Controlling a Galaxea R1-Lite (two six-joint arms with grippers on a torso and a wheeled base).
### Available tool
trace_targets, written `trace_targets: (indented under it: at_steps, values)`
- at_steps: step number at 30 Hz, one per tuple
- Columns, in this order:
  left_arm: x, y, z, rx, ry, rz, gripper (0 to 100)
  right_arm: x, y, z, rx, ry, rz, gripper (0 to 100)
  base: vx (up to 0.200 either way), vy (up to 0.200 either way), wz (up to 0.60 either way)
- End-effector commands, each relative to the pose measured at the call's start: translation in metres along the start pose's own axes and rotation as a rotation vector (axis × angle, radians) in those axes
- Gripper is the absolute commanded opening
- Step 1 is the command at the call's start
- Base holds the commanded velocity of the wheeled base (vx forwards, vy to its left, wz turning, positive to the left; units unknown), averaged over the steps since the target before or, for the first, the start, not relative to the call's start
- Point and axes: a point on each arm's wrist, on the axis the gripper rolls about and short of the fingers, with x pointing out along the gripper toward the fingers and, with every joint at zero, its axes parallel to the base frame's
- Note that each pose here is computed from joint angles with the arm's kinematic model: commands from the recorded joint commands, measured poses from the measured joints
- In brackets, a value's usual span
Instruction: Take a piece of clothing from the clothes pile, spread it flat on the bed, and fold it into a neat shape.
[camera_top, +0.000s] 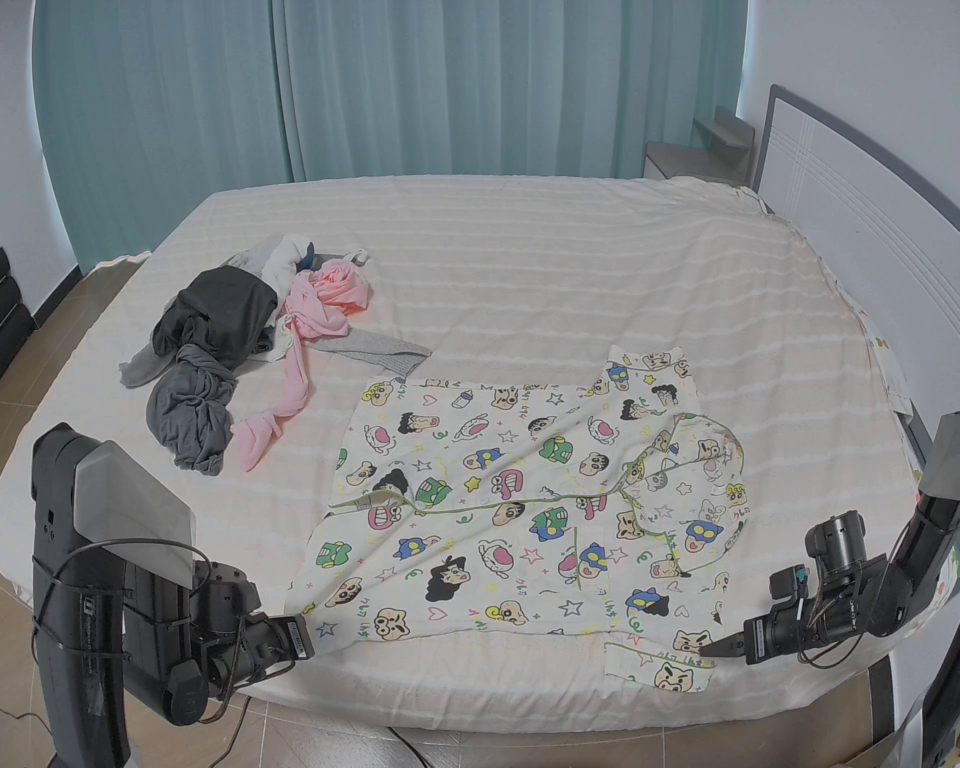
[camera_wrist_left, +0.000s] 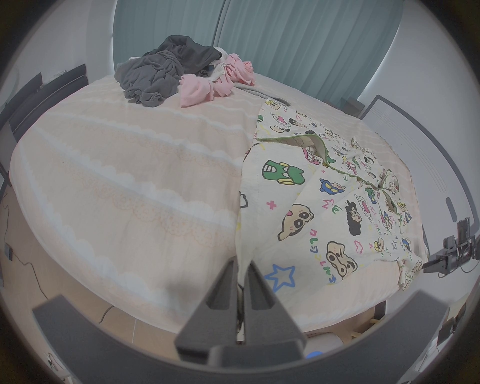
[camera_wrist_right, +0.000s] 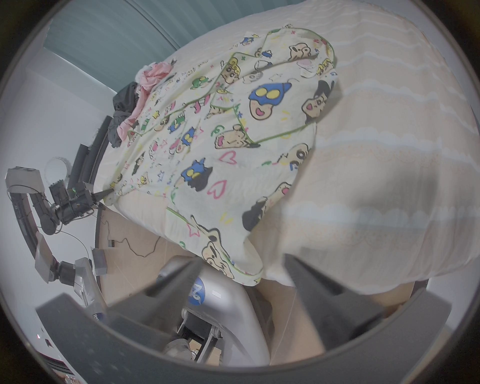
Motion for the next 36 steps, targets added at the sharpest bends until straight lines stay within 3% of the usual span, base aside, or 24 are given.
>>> trace_targets:
  at_steps: [1,15,24,31,32,36]
  values:
    - [0.001,-0.001,0.002,-0.002,-0.017,-0.008,0,-0.003,0.000,-0.002,0.001,-0.007,0.006,100,0.000,0.000,0.00]
    - [0.000,-0.003,0.003,-0.003,-0.005,-0.061,0,0.029,0.018,0.010,-0.090,0.026,0.025,100,0.000,0.000,0.00]
    - [0.002,-0.005,0.008,-0.005,-0.028,-0.072,0,0.053,0.033,0.010,-0.027,0.014,0.043,100,0.000,0.000,0.00]
    - [0.002,-0.006,0.007,-0.002,-0.023,-0.081,0,0.065,0.038,0.007,-0.024,-0.016,0.022,100,0.000,0.000,0.00]
    - [0.002,-0.006,0.007,-0.002,-0.023,-0.081,0,0.066,0.038,0.007,-0.025,-0.018,0.023,0,0.000,0.000,0.00]
    - [0.001,-0.006,0.006,-0.002,-0.019,-0.081,0,0.066,0.038,0.008,-0.025,-0.027,0.016,0,0.000,0.000,0.00]
